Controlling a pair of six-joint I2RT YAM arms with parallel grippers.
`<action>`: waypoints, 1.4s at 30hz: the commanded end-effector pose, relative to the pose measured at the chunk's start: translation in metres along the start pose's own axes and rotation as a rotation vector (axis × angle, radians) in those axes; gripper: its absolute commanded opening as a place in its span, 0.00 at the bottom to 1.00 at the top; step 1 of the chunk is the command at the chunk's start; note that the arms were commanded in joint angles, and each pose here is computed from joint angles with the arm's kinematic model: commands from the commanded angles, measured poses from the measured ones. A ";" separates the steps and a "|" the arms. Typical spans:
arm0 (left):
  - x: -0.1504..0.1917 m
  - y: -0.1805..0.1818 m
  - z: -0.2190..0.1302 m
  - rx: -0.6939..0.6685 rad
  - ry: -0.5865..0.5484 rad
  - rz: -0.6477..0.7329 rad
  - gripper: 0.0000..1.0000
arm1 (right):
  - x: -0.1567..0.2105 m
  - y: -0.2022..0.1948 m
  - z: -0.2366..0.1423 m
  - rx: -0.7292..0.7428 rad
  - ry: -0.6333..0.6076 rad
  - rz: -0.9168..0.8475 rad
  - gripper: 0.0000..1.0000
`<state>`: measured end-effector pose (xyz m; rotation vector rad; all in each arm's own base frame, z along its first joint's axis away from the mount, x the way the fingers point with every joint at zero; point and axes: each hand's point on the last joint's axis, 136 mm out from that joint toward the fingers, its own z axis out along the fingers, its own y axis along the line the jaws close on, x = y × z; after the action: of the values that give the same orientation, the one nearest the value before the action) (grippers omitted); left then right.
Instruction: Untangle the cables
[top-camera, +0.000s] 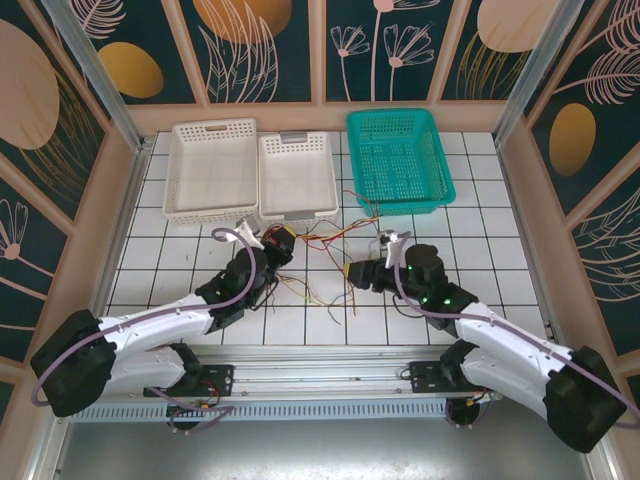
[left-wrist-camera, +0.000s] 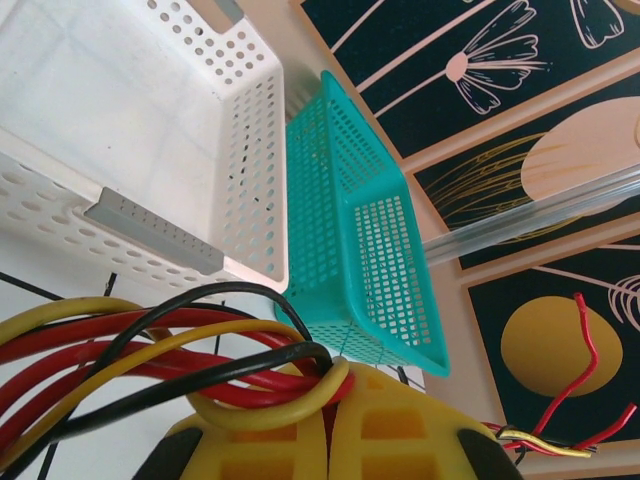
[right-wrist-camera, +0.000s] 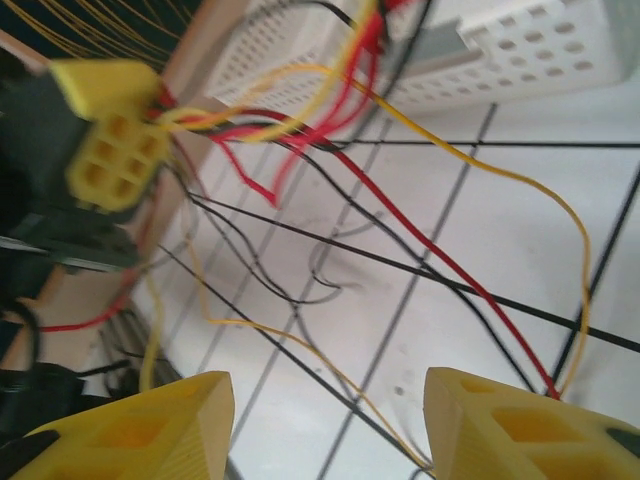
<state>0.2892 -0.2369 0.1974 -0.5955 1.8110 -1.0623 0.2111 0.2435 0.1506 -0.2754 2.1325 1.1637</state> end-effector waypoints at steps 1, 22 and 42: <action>-0.010 -0.018 -0.003 0.044 -0.020 -0.044 0.00 | -0.008 -0.013 0.009 0.091 -0.026 -0.072 0.51; -0.013 -0.009 -0.015 0.025 -0.017 -0.028 0.00 | -0.019 -0.022 0.015 0.175 -0.092 -0.115 0.00; -0.009 0.033 -0.031 -0.065 -0.015 0.028 0.66 | -0.068 0.043 -0.035 0.035 -0.203 -0.210 0.00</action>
<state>0.2694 -0.2028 0.1869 -0.6285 1.8272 -0.9991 0.2327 0.2189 0.1957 -0.2560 2.0077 0.8857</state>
